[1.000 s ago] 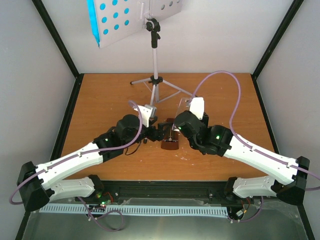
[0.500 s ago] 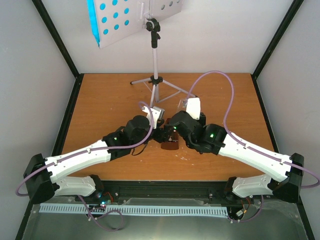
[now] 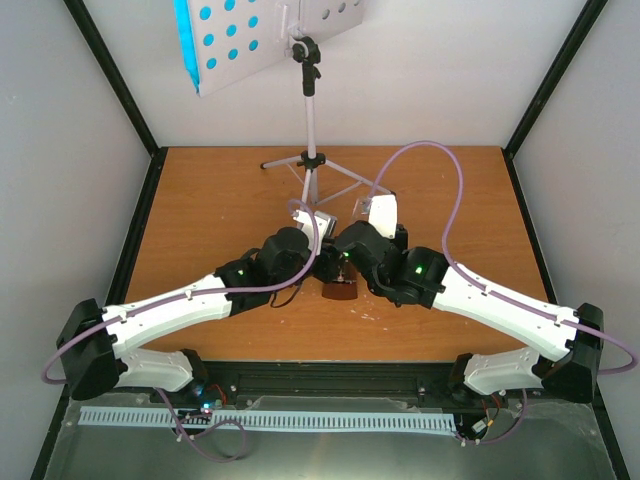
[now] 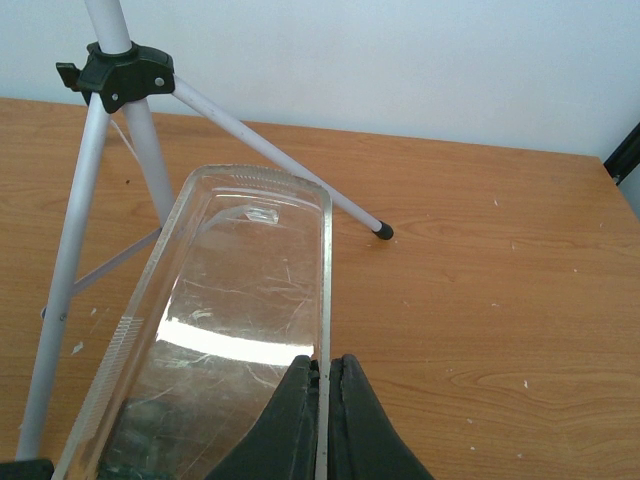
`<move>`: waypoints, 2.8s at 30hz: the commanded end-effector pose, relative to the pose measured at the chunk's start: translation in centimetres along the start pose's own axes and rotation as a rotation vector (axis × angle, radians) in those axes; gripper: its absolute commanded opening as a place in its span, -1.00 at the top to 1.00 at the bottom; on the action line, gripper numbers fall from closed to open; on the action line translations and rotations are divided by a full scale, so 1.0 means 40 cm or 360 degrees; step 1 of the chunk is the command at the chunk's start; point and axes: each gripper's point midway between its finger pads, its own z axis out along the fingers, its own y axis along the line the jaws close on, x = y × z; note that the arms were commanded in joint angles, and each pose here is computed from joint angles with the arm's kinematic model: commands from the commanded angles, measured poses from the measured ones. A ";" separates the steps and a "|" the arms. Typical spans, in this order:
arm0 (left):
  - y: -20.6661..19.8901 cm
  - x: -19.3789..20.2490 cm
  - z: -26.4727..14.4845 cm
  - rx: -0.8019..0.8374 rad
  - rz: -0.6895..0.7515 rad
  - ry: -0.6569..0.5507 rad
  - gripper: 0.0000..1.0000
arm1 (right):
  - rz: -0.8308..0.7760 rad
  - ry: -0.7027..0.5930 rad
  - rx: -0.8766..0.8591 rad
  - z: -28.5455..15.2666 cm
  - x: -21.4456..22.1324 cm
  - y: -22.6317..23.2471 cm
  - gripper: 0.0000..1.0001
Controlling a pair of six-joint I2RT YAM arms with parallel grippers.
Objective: Pack up the instrument practice props
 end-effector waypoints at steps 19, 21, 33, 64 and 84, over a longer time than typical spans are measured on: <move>-0.006 -0.011 -0.001 -0.0048 -0.0056 0.0018 0.75 | 0.0056 -0.0036 -0.0004 0.003 -0.027 0.015 0.95; -0.009 -0.013 -0.002 -0.0040 -0.0063 0.0017 0.79 | 0.0052 -0.0033 -0.0012 0.004 -0.026 0.019 0.94; -0.010 -0.022 0.002 -0.0058 -0.0075 0.0020 0.99 | 0.0013 0.0002 -0.0087 0.009 -0.011 0.047 0.83; -0.083 -0.079 -0.131 0.0634 -0.0173 -0.0161 0.99 | 0.0522 -0.0352 -0.1825 -0.253 -0.180 0.007 -0.99; -0.277 -0.148 -0.350 0.1546 -0.0051 -0.0190 0.99 | 0.0423 -0.0515 -0.2789 -0.499 -0.221 0.066 -0.70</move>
